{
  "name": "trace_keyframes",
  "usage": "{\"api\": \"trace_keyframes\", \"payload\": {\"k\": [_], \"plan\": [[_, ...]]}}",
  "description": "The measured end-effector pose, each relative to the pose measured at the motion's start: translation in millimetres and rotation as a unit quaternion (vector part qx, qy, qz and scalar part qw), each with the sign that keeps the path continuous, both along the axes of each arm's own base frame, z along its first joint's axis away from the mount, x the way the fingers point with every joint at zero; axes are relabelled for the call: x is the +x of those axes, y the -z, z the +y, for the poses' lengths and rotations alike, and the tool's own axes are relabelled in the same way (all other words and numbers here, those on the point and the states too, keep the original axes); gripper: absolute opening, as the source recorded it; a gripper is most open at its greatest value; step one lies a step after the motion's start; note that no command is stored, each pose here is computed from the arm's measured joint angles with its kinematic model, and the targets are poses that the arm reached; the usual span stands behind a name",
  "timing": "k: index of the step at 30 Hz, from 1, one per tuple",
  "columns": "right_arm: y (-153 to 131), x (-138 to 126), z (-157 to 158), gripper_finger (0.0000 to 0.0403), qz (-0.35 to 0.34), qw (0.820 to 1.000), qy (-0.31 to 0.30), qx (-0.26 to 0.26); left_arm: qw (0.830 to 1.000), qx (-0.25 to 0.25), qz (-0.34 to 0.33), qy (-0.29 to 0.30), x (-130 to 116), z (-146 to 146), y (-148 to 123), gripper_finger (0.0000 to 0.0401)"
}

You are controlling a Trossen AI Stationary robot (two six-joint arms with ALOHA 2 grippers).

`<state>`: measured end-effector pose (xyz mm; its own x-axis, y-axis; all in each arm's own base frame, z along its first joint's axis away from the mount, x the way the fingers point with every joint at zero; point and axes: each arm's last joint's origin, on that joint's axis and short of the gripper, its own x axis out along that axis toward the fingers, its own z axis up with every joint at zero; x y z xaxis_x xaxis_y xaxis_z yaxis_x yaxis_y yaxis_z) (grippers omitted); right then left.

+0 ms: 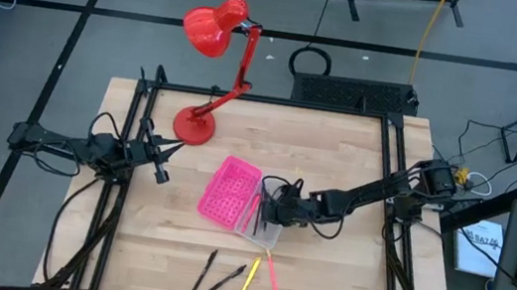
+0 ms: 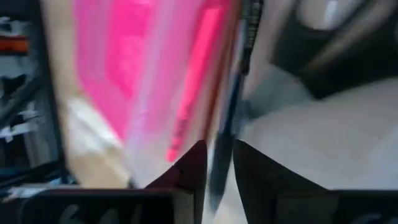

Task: Pick & place school supplies into a supply box
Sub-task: Put the right black pen in the pink box, then adjust the pink box

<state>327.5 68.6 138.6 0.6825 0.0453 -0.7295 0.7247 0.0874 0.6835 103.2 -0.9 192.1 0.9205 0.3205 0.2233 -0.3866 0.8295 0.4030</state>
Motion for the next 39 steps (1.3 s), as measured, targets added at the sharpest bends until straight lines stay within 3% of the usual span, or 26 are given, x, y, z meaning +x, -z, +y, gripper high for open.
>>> {"api": "trace_keyframes", "payload": {"k": [12,20,24,32,35,39], "plan": [[-13,10,7,0.008,-0.091,0.994,-0.04,-0.054,1.0,-0.006,-0.002,0.002,0,0,0,0.0042],[-12,5,21,0.0022,-0.09,0.978,-0.112,-0.149,1.0,0.001,0.001,0.001,0,0,0,0.0042],[-12,5,25,0.0004,-0.095,0.961,-0.165,-0.201,0.999,-0.03,-0.009,0.008,0,0,0,0.0042],[-34,-11,29,0.0001,-0.081,0.914,-0.255,-0.306,0.986,-0.157,-0.048,0.03,0,0,1,0.0042],[-58,-29,32,0.0001,-0.071,0.879,-0.28,-0.38,0.986,-0.157,-0.002,0.059,2,-2,10,0.0042],[-88,-55,33,0.0001,-0.059,0.819,-0.291,-0.492,0.976,-0.168,0.048,0.133,4,-6,18,0.0042]]}}
